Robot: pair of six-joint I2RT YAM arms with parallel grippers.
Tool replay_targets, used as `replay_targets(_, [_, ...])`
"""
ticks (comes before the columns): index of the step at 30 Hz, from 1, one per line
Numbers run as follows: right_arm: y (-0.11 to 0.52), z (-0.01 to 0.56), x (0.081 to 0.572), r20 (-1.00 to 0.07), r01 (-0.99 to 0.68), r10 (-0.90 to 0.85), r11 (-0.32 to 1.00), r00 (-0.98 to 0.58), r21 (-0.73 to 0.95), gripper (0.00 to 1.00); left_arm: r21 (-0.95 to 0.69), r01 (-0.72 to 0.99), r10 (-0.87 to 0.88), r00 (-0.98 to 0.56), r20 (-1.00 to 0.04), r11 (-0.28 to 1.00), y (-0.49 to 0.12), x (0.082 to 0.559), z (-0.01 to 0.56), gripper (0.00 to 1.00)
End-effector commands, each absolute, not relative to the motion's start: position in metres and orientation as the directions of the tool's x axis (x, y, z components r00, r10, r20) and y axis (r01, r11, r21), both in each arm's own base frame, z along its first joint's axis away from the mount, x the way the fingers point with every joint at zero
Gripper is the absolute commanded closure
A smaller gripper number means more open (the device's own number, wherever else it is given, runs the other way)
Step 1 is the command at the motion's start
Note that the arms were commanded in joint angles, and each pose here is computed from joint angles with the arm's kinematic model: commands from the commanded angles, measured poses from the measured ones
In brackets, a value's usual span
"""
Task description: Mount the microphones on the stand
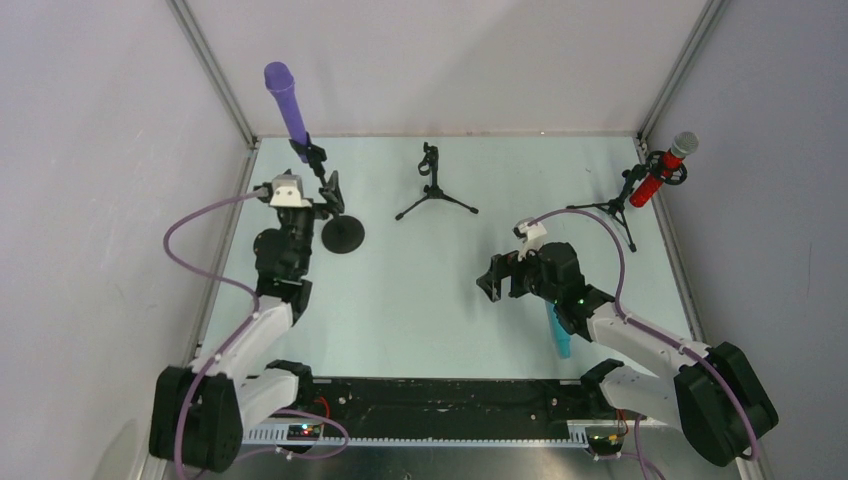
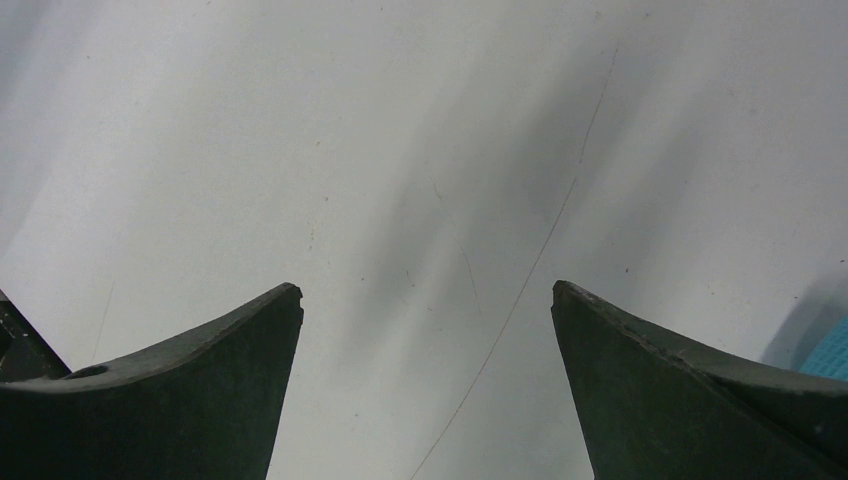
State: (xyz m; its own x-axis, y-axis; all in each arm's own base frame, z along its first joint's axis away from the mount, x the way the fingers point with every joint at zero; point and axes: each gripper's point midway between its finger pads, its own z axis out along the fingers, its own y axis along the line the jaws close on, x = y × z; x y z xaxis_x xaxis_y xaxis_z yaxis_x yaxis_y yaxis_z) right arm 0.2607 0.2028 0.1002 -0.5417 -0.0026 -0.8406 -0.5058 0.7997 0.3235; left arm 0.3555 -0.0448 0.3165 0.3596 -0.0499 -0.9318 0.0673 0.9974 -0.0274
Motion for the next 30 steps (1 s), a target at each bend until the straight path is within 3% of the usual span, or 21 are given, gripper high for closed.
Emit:
replay_targets(1, [0.213,0.127,0.273,-0.869,-0.529,0.045,0.777,-0.493,0.341,0.01,-0.074,0.13,-0.124,0.439,-0.89,0.989,-0.047,0.325,0.343,0.0])
replay_targets(14, [0.22,0.13,0.275,-0.839,-0.519,0.114,0.739,-0.533,0.43,0.01,-0.012,0.57,-0.307,0.424,-0.852,0.822,-0.132,0.259,0.395,0.0])
replay_targets(21, [0.214,0.124,0.274,-0.827,-0.501,0.107,0.75,-0.552,0.432,0.01,-0.08,0.705,-0.352,0.249,-0.902,0.704,-0.177,0.278,0.392,0.0])
replay_targets(30, [0.198,0.12,0.277,-0.822,-0.47,0.1,0.779,-0.561,0.416,0.0,-0.206,0.667,-0.343,0.08,-0.936,0.716,-0.215,0.327,0.38,0.0])
